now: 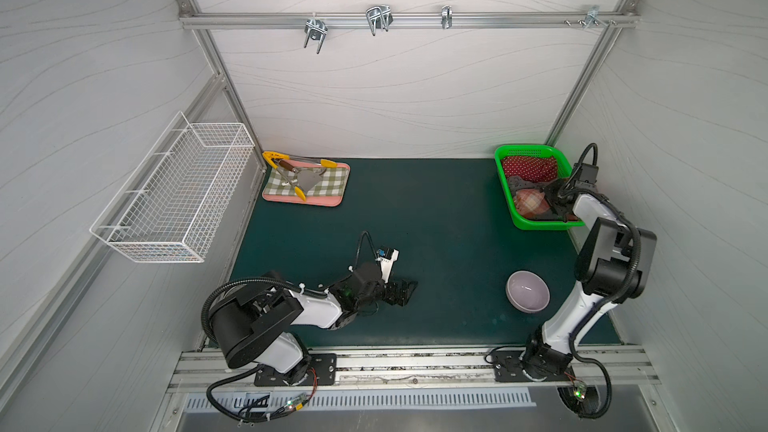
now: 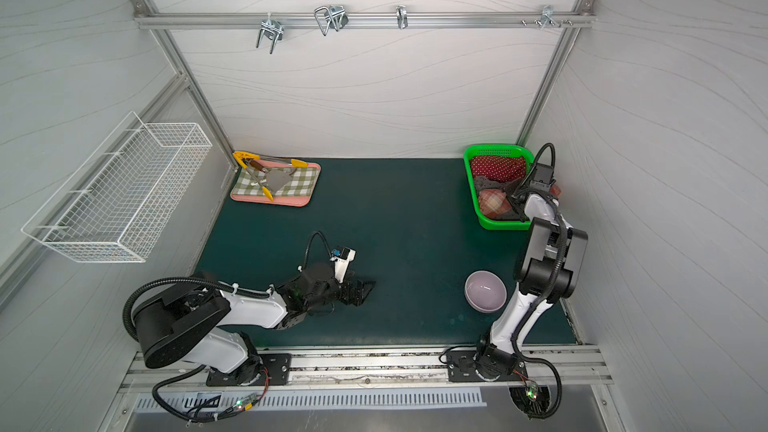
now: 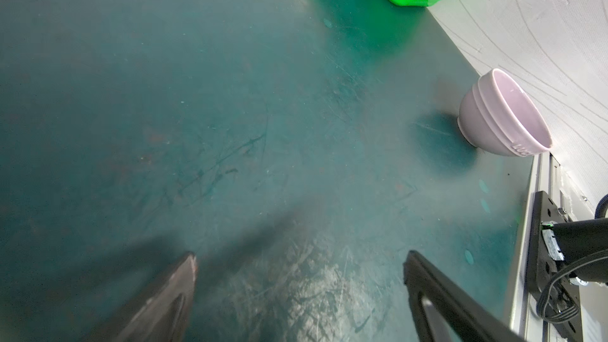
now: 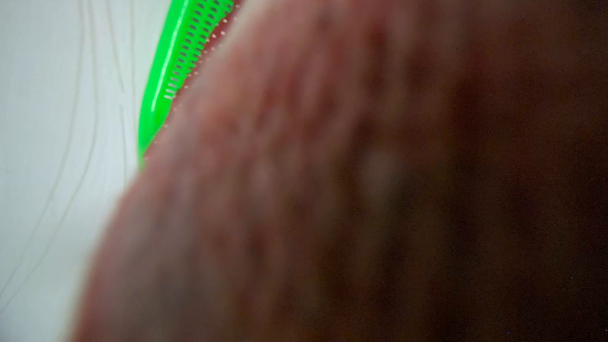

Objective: Roll up the skirts
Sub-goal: Place the skirt in the basket.

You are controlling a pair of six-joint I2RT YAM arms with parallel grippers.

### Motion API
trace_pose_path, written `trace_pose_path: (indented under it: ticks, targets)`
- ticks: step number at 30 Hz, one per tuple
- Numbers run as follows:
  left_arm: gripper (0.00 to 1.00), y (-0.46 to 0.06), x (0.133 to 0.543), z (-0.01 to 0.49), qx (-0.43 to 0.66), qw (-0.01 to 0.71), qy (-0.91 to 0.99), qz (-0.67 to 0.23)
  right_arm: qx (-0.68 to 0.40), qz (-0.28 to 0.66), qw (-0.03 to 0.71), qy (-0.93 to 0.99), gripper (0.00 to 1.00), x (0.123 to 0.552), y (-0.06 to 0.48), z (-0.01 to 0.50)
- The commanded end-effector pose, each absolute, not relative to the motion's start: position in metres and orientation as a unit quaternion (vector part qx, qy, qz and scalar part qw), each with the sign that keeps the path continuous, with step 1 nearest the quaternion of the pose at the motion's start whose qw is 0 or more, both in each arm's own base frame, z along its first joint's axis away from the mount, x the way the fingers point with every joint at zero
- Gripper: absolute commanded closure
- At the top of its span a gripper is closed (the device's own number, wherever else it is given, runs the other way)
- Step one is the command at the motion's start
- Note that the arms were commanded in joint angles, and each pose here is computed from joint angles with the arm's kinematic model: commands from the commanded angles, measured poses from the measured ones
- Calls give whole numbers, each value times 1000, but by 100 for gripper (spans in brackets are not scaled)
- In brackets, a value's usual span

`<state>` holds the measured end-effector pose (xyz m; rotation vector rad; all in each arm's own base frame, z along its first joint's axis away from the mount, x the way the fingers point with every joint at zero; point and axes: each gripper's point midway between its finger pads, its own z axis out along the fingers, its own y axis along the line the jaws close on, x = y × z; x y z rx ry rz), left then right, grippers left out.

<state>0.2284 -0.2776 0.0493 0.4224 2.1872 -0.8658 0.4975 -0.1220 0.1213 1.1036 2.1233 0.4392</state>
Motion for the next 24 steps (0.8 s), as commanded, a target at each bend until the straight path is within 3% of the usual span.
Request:
trace_pose_path:
  ticks: [1,8,16,19,22,24]
  targets:
    - [1,-288,235,63,161,383,836,-357,426,156,301,839,100,489,-109,95]
    - [1,-294,235,57,160,370,840,-364,452,93,191,867,100,458,-97,33]
    - [1,-290,238,61,158,380,839,-355,454,71,164,873,98,447,-92,9]
    - [1,-290,239,65,159,384,839,-352,443,84,169,877,48,450,-88,13]
    - [1,-289,240,68,158,387,838,-351,434,86,193,876,5,454,-87,28]
    - [1,-289,240,69,157,387,838,-350,425,84,210,876,1,458,-87,44]
